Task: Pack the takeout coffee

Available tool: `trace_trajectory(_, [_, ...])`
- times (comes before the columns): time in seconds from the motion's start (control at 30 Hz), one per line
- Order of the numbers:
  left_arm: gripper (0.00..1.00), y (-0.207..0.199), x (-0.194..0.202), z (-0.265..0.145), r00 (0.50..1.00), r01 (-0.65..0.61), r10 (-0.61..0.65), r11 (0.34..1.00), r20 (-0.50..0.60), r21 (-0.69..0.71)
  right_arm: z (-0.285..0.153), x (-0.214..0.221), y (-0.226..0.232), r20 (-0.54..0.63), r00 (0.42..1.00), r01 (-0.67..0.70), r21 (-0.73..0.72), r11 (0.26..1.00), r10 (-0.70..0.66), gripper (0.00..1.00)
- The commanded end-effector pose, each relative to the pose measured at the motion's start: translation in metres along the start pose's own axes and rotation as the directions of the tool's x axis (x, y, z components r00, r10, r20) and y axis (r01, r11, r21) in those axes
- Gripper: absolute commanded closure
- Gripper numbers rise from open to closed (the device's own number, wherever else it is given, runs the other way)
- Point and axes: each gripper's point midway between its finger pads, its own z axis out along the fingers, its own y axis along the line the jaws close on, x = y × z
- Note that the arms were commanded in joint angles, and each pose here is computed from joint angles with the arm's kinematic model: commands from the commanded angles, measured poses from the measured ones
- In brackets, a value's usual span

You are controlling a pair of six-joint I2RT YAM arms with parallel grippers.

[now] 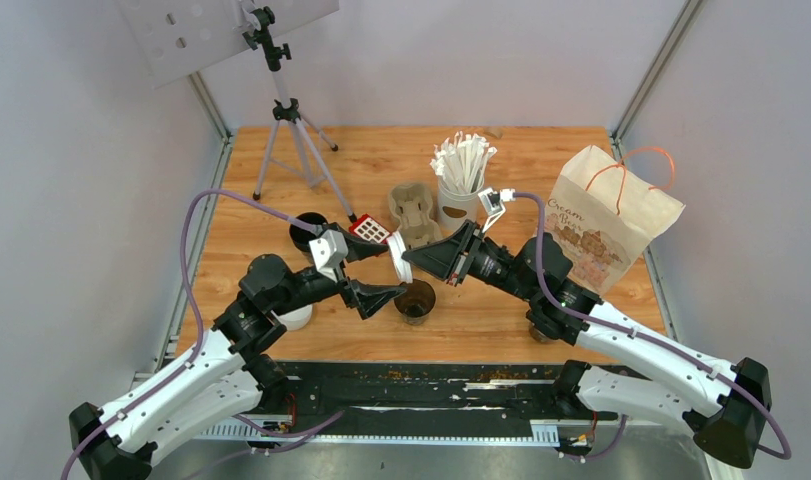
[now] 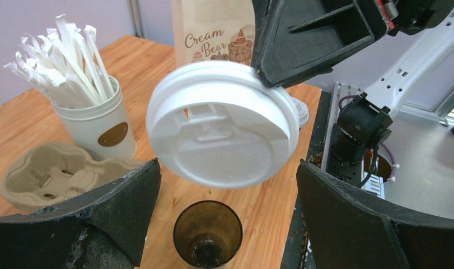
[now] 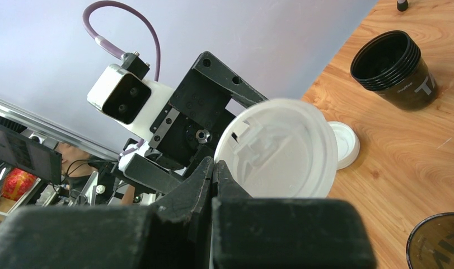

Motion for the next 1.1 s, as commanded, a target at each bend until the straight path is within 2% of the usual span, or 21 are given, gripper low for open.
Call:
trace_trajectory(0.0, [0.03, -0.004, -0.017, 0.0, 0.995, -0.069, 0.067, 0.997, 0.067, 0.021, 0.0, -0.005, 0.014, 0.005, 1.0, 0.02, -0.045, 0.999, -0.02, 1.0])
trace_trajectory(0.63, [0.0, 0.006, -0.013, 0.0, 0.996, -0.069, 0.07, 0.997, 0.053, -0.032, -0.001, -0.005, 0.015, -0.003, 1.0, 0.021, -0.05, 0.999, -0.021, 1.0])
trace_trajectory(1.07, [0.21, -0.001, -0.016, 0.001, 0.997, -0.055, 0.055, 0.998, 0.058, 0.006, -0.001, -0.004, 0.012, -0.003, 1.0, 0.015, -0.036, 0.999, -0.015, 1.0])
